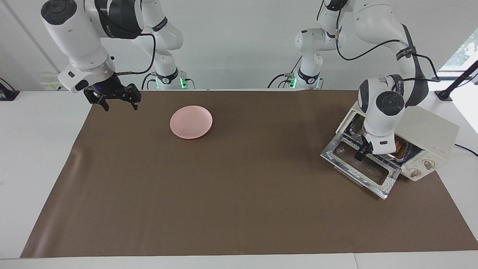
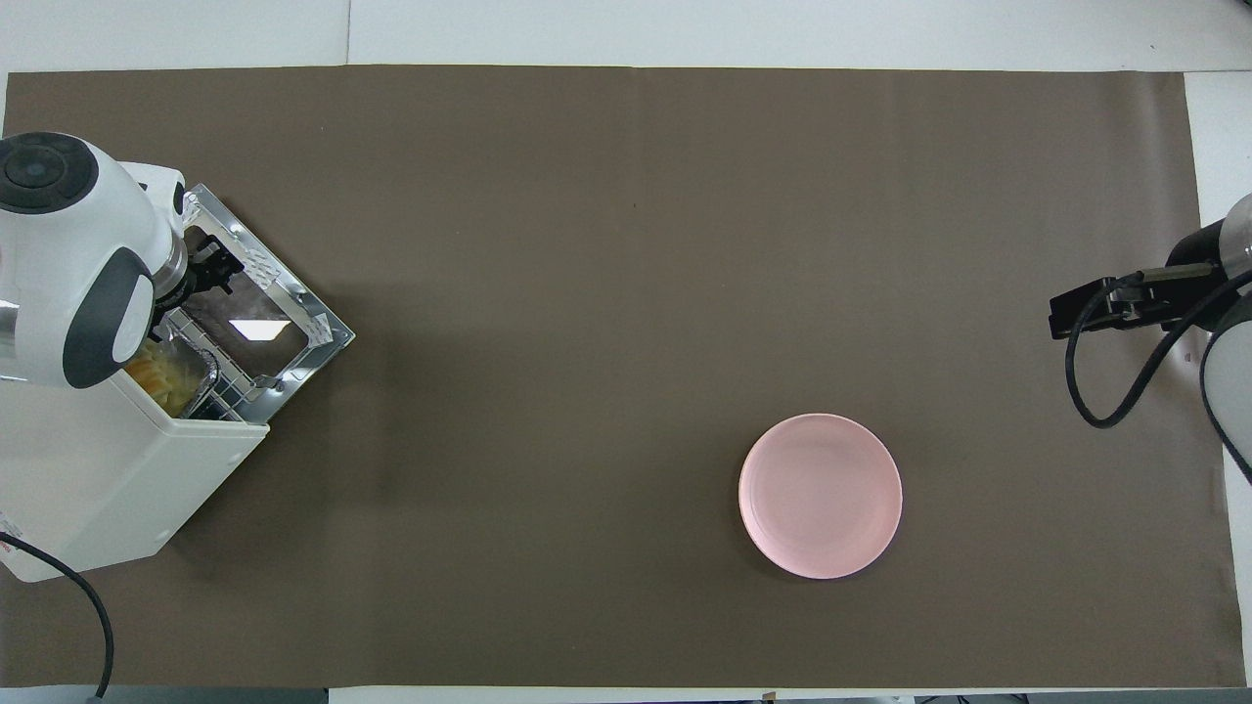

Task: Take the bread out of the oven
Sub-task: 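Reach the left gripper into the toaster oven toward the foil tray, then grasp the foil tray and pull it out of the oven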

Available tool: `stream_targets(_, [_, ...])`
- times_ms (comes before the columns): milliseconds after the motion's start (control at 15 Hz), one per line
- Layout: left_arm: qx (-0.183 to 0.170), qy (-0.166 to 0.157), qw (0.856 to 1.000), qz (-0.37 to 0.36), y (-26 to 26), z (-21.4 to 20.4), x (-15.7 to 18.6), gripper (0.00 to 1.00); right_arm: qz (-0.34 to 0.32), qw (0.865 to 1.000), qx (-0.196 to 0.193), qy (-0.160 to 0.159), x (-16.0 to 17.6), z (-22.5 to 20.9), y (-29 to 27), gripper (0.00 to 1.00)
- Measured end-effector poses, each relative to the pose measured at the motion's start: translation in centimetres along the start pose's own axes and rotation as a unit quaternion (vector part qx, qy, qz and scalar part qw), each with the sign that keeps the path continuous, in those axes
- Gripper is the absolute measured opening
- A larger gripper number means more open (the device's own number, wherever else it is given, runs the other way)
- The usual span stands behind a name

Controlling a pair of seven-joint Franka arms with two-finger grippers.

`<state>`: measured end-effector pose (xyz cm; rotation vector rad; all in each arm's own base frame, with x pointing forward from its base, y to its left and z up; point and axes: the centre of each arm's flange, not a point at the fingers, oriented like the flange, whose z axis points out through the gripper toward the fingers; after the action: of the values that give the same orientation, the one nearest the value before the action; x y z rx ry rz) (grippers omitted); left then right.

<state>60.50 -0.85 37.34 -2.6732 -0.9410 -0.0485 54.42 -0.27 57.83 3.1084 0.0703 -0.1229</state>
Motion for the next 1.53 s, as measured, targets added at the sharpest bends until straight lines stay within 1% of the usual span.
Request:
stream_targets(199, [-0.001, 0.001, 1.0, 0.0, 0.0, 0.0, 0.0, 0.52, 0.0, 1.0, 0.0, 0.0, 0.0, 0.0, 0.0, 1.0])
stream_targets(465, [-0.002, 0.002, 1.0, 0.008, -0.2, 0.1, 0.2, 0.07, 0.0, 1.0, 0.0, 0.0, 0.0, 0.0, 0.0, 1.0])
stream_targets(532, [-0.004, 0.004, 1.0, 0.019, -0.1, 0.0, 0.2, 0.02, 0.0, 1.0, 0.0, 0.0, 0.0, 0.0, 0.0, 1.0])
stream_targets(665, [-0.016, 0.018, 0.998, 0.058, 1.0, -1.1, -0.1, 0.02, 0.0, 1.0, 0.0, 0.0, 0.0, 0.0, 0.0, 1.0])
stream_targets(797, [-0.033, 0.039, 0.994, 0.095, 3.6, -3.8, -1.4, 0.02, 0.0, 1.0, 0.0, 0.0, 0.0, 0.0, 0.0, 1.0])
stream_targets(997, [-0.059, 0.072, 0.983, 0.157, 9.1, -8.0, -5.0, 0.02, 0.0, 1.0, 0.0, 0.0, 0.0, 0.0, 0.0, 1.0])
stream_targets(1130, [-0.073, 0.089, 0.969, 0.22, 12.6, -10.3, -8.3, 0.02, 0.0, 1.0, 0.0, 0.0, 0.0, 0.0, 0.0, 1.0])
stream_targets(1196, [-0.082, 0.088, 0.962, 0.247, 14.1, -11.0, -10.1, 0.02, 0.0, 1.0, 0.0, 0.0, 0.0, 0.0, 0.0, 1.0])
stream_targets(1396, [-0.136, 0.07, 0.947, 0.281, 17.3, -13.3, -14.0, 0.02, 0.0, 1.0, 0.0, 0.0, 0.0, 0.0, 0.0, 1.0])
stream_targets(1528, [-0.149, 0.066, 0.939, 0.303, 18.8, -14.0, -16.0, 0.02, 0.0, 1.0, 0.0, 0.0, 0.0, 0.0, 0.0, 1.0])
